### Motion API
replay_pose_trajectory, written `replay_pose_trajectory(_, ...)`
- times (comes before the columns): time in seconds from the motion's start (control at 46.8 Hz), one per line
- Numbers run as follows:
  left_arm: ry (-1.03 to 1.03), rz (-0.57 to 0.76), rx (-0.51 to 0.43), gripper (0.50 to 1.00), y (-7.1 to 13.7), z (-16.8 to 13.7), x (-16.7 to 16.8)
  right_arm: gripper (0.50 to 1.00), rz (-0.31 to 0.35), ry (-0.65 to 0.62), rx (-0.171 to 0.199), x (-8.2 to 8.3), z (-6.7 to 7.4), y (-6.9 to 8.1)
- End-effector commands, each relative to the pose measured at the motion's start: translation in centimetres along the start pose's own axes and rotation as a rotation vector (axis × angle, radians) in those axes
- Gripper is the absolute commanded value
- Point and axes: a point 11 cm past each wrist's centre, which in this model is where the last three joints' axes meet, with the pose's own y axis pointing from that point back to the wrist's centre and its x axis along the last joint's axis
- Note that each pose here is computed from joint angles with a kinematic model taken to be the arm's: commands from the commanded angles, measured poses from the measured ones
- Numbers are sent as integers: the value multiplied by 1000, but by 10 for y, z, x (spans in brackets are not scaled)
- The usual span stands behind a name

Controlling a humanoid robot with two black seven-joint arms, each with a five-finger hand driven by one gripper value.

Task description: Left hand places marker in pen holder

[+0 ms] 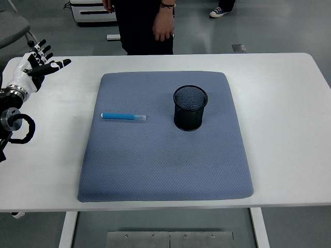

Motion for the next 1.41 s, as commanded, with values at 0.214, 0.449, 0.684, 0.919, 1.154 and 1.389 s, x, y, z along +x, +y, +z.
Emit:
replay_pose_trajectory(0.214,1,-6,0,1000,0,0,1,1000,0,0,0,0,0,0)
replay_pose_trajectory(0.449,10,-7,-15,1000,-2,7,0,1000,0,0,0,0,0,0)
replay_pose_trajectory(0.684,85,-65,-51,1000,-4,20,-7,1000,0,0,0,0,0,0)
replay_pose_trajectory(0.919,96,-106,-61,1000,-5,24,-13,1000,0,0,0,0,0,0)
replay_pose_trajectory(1.154,-7,-210,-43,1000,-9,34,-43,1000,0,0,0,0,0,0)
replay_pose_trajectory(1.389,-106,-354,1,1000,-6,34,-84,1000,0,0,0,0,0,0)
